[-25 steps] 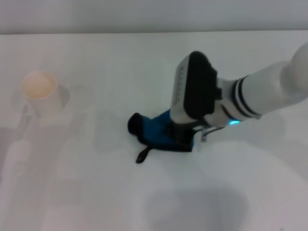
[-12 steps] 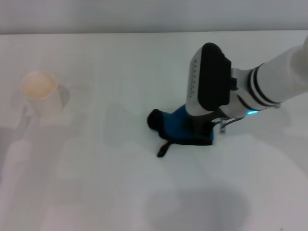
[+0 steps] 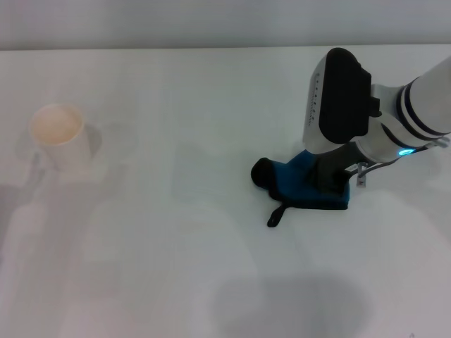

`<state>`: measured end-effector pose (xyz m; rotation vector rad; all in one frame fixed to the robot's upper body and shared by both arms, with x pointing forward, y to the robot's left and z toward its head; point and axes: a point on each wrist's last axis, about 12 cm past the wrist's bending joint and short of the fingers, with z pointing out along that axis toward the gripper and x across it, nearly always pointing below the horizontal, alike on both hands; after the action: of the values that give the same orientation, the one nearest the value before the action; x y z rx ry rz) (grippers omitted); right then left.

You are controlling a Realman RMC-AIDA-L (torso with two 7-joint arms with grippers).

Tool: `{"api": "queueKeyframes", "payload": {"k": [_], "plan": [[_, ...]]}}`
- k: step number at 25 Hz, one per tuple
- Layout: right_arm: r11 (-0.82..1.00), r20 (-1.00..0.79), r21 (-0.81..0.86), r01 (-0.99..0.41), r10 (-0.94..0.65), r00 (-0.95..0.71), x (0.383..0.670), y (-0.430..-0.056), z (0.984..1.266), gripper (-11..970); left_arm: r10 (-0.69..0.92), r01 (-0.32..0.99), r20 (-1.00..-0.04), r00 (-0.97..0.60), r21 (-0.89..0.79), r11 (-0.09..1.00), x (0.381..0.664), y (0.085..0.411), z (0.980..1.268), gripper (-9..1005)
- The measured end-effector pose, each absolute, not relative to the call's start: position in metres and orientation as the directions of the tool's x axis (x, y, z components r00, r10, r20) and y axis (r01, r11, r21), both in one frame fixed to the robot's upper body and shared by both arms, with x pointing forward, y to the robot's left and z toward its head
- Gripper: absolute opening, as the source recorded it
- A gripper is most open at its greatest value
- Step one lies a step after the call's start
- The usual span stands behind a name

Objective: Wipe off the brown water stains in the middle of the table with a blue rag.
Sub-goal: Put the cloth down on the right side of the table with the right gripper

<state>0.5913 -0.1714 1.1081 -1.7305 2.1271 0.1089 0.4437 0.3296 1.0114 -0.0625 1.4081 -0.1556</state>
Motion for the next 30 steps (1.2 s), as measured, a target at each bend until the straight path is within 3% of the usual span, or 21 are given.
{"api": "queueKeyframes", "payload": {"k": [28,30], "plan": [[0.239,-0.359,-0.191,-0.952,-0.920,-0.159,0.586,-0.156,1.104,74,-0.150,0.079,-0.973,0.177,-0.138,0.987,0.443,0.329,1.014,892],[0.239,-0.367,-0.199,-0.951,-0.918,-0.154,0.585,-0.156,1.104,147,-0.150,0.079,-0.973,0.178,-0.138,0.987,0.443,0.329,1.014,892]]}}
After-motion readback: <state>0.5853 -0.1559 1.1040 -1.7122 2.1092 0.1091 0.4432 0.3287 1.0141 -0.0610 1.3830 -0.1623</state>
